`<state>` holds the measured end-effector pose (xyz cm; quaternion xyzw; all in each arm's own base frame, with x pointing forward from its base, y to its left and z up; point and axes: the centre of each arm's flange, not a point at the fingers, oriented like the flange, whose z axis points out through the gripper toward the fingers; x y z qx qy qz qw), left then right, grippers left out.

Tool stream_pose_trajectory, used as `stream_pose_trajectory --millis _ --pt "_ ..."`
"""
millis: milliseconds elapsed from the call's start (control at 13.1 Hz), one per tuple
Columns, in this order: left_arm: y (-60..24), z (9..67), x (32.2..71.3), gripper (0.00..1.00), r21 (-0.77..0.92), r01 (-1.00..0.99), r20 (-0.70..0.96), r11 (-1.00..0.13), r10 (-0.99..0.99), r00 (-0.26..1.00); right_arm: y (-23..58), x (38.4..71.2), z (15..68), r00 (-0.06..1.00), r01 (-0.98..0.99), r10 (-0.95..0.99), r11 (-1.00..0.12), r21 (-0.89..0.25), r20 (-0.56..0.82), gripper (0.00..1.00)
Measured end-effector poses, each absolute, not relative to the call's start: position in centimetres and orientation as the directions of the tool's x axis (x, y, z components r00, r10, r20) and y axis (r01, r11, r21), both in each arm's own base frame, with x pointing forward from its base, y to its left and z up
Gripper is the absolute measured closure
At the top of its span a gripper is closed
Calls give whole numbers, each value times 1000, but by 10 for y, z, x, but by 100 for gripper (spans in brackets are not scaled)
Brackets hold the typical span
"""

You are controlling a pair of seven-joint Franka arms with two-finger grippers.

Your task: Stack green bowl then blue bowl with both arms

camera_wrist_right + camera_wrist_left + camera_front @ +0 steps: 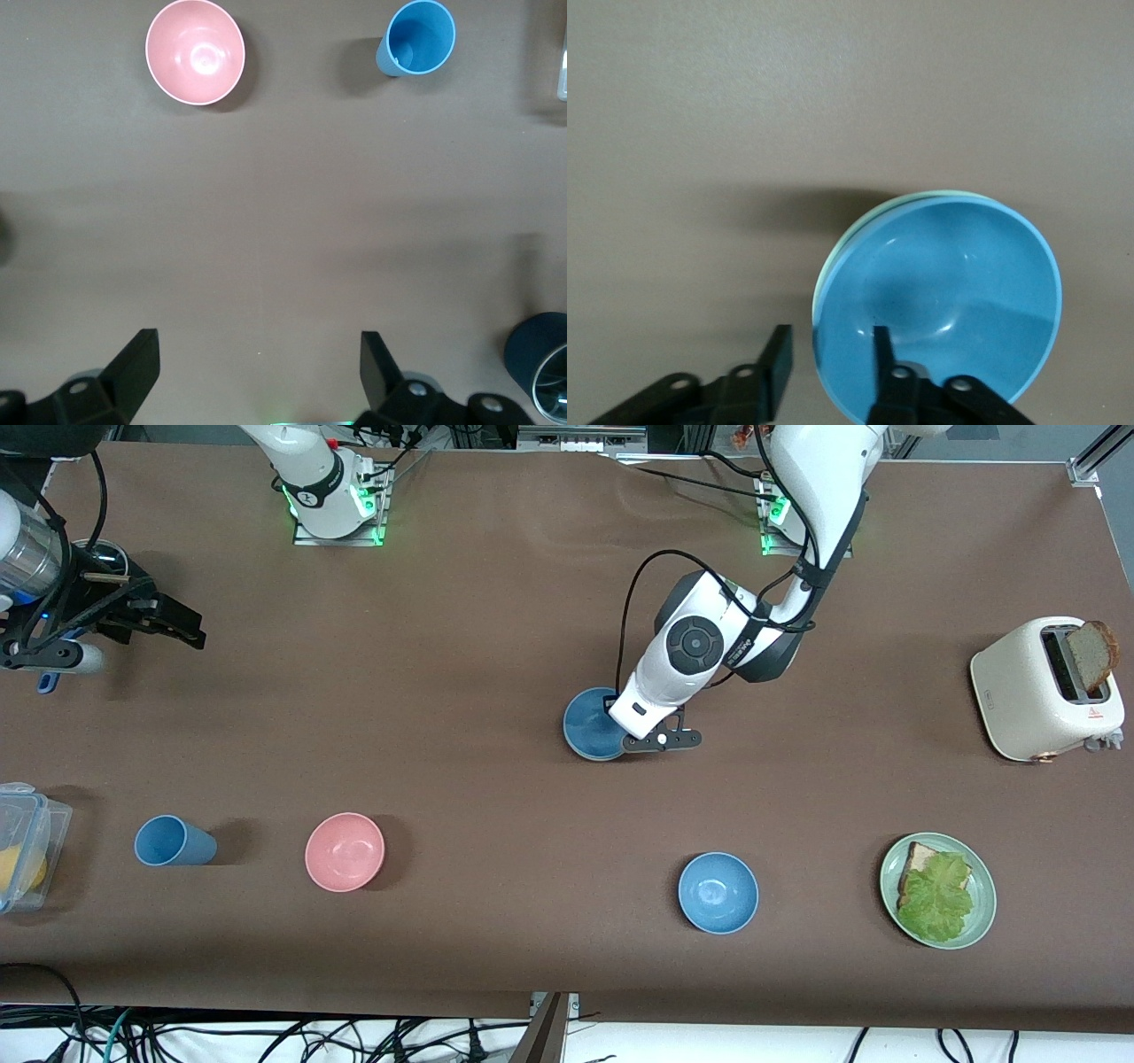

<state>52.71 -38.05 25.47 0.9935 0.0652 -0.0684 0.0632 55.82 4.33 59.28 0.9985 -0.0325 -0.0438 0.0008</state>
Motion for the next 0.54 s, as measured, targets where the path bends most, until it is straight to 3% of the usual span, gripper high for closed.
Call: stream_pose_trajectory --millis 230,383,536 --pt "-371 276 543 16 130 159 -124 -979 143 982 43 558 593 994 -66 -66 -998 5 -88 0" --pt "-361 313 562 0 126 173 -142 -977 155 978 42 559 592 994 -67 -67 -998 5 -89 0" --pt "-349 369 582 0 143 184 -134 -972 165 977 41 559 591 994 -68 -69 -998 5 -91 0"
